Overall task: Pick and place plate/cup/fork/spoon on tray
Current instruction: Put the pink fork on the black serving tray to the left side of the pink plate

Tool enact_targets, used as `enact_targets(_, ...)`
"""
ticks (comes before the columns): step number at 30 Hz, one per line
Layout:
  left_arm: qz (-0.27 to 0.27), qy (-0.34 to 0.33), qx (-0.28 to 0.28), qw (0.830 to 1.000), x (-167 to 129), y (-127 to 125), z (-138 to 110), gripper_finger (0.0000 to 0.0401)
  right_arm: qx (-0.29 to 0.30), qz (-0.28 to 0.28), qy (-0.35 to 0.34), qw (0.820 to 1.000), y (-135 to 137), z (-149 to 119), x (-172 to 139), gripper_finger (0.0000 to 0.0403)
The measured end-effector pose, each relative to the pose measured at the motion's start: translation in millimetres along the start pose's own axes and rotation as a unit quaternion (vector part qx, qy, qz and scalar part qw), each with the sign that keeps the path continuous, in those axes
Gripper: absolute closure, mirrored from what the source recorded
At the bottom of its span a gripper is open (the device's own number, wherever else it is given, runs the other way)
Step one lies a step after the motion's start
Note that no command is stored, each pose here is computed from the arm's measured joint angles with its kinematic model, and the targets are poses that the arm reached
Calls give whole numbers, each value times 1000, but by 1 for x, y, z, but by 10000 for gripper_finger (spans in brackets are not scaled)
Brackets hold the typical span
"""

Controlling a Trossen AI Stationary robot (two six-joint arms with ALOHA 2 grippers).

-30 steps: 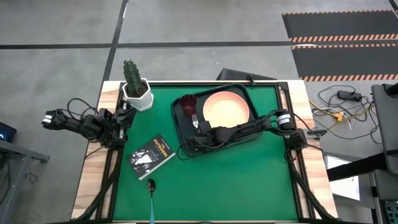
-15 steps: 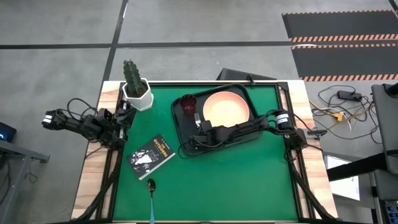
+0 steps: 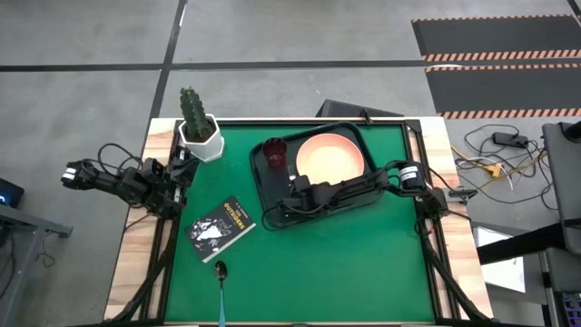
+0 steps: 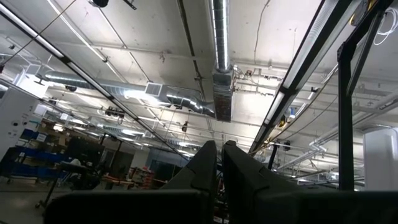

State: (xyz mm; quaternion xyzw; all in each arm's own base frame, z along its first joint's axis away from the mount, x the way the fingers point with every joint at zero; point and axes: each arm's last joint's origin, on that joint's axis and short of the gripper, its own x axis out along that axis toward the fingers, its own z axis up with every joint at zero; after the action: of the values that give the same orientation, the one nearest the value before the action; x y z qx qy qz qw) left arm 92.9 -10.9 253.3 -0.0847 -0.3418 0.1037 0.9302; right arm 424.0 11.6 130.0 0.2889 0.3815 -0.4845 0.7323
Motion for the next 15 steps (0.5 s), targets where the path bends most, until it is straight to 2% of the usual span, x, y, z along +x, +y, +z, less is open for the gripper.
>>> enact_targets(15, 0, 0, 0, 1000, 0, 0, 0, 393, -8, 6, 10, 1000, 0, 1, -4, 282)
